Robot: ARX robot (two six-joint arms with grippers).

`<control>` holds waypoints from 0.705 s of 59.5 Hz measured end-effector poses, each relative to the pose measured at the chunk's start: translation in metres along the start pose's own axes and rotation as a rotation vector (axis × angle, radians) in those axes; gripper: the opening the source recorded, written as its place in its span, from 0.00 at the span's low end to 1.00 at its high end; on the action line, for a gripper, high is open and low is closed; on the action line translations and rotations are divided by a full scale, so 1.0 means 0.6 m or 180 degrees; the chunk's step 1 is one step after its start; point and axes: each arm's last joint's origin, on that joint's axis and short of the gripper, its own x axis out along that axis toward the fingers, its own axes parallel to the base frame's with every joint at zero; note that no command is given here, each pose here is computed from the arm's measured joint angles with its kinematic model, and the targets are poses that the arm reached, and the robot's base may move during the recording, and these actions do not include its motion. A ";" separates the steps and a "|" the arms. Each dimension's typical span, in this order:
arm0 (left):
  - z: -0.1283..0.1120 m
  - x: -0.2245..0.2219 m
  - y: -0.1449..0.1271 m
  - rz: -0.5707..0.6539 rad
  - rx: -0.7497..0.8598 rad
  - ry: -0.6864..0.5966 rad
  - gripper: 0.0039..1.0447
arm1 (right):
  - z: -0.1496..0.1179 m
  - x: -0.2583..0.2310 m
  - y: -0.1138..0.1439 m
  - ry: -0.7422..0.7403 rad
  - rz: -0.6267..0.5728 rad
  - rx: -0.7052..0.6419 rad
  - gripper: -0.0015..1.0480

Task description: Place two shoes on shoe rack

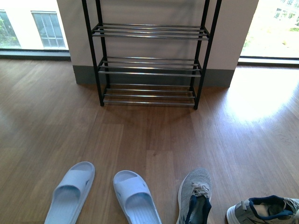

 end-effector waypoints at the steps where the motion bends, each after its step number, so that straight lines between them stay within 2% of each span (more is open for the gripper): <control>1: 0.000 0.000 0.000 0.0000 -0.0001 0.0000 0.91 | 0.000 0.000 0.000 0.0000 0.0000 0.0000 0.91; 6: 0.000 0.000 0.000 0.0000 -0.0001 0.0000 0.91 | -0.002 0.001 0.000 0.0068 -0.0109 0.0060 0.91; 10: 0.000 0.000 0.000 0.0000 0.0000 0.0000 0.91 | -0.008 0.013 -0.009 0.0504 -0.0822 0.0254 0.91; 23: 0.000 0.000 0.000 0.0000 0.0000 0.0000 0.91 | 0.007 0.111 -0.077 0.1078 -0.1378 0.0729 0.91; 26: 0.000 0.000 0.000 0.0000 0.0000 0.0000 0.91 | -0.007 0.141 -0.096 0.1307 -0.1484 0.0844 0.91; 29: 0.000 0.000 0.000 0.0000 -0.0001 0.0000 0.91 | -0.047 0.186 -0.119 0.1758 -0.1664 0.1067 0.91; 42: 0.000 0.000 0.000 0.0000 -0.0001 0.0000 0.91 | -0.171 0.267 -0.149 0.2732 -0.2113 0.1421 0.91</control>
